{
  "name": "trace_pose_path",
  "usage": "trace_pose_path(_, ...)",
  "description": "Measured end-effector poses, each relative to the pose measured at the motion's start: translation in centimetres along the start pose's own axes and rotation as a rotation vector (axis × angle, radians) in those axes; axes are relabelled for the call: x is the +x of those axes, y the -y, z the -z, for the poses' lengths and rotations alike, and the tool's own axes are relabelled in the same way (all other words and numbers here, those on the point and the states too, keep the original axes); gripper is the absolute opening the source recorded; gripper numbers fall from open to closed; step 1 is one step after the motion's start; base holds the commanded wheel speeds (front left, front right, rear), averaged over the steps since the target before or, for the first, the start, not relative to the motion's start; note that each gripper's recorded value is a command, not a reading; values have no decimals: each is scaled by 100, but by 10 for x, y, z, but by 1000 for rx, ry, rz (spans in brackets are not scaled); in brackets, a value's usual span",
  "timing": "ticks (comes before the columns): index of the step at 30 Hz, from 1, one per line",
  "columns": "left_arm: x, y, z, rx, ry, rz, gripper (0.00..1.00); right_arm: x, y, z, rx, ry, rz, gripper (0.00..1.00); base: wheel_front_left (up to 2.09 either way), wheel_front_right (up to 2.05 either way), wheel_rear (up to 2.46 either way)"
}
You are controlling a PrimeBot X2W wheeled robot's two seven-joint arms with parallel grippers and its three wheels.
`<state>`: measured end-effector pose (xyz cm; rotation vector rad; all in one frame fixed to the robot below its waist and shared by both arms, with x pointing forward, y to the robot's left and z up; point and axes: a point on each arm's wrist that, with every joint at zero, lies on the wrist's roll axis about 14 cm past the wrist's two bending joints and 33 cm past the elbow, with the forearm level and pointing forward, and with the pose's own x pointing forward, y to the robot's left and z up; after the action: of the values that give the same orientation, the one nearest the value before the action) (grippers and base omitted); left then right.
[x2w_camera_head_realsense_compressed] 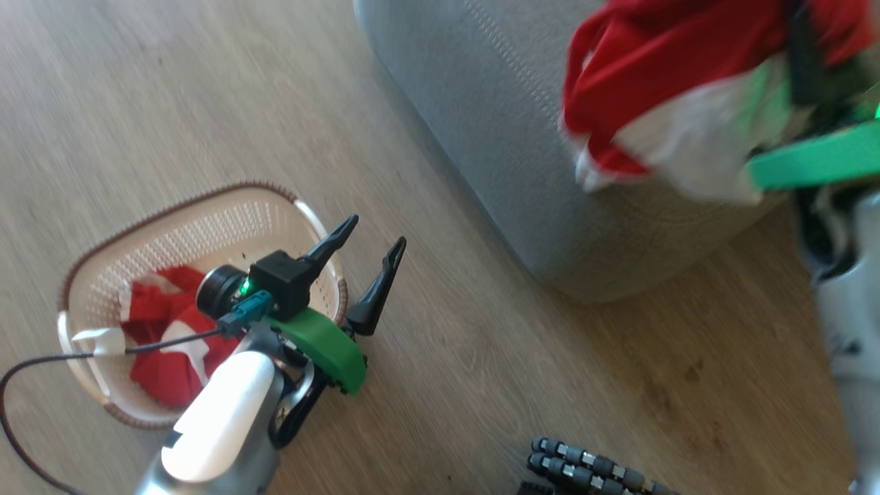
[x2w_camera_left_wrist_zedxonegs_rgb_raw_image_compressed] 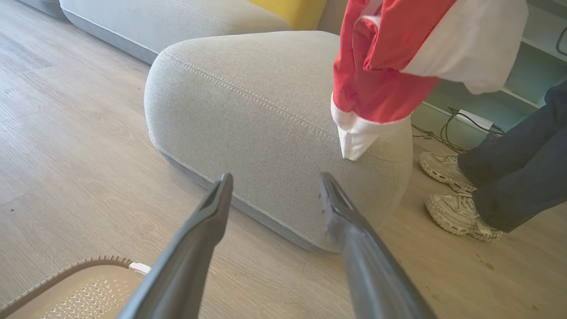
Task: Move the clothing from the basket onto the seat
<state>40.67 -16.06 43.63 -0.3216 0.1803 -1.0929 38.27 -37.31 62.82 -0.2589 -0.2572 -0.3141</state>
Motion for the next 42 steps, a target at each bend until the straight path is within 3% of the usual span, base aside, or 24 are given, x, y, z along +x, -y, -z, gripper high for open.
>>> trace_pose_path(15, -8, -55, 36, -47, -35, -59, 100, 115, 34, 0, -269, 2, 14, 0, 0, 0, 0)
trace_pose_path(23, -26, -85, 61, -69, -76, -119, 100, 164, 80, -2, -328, -39, 168, 0, 0, 0, 0)
trace_pose_path(28, -42, -102, 79, -69, -112, -153, 100, 181, 98, 11, -286, -63, 266, 0, 0, 0, 0)
trace_pose_path(31, -53, -113, 88, -78, -128, -183, 100, 183, 103, 37, -240, -111, 315, 0, 0, 0, 0)
trace_pose_path(36, -69, -129, 104, -98, -155, -232, 100, 173, 88, 114, -164, -250, 338, 0, 0, 0, 0)
trace_pose_path(42, -82, -144, 116, -104, -176, -275, 100, 123, 52, 220, -81, -488, 315, 0, 0, 0, 0)
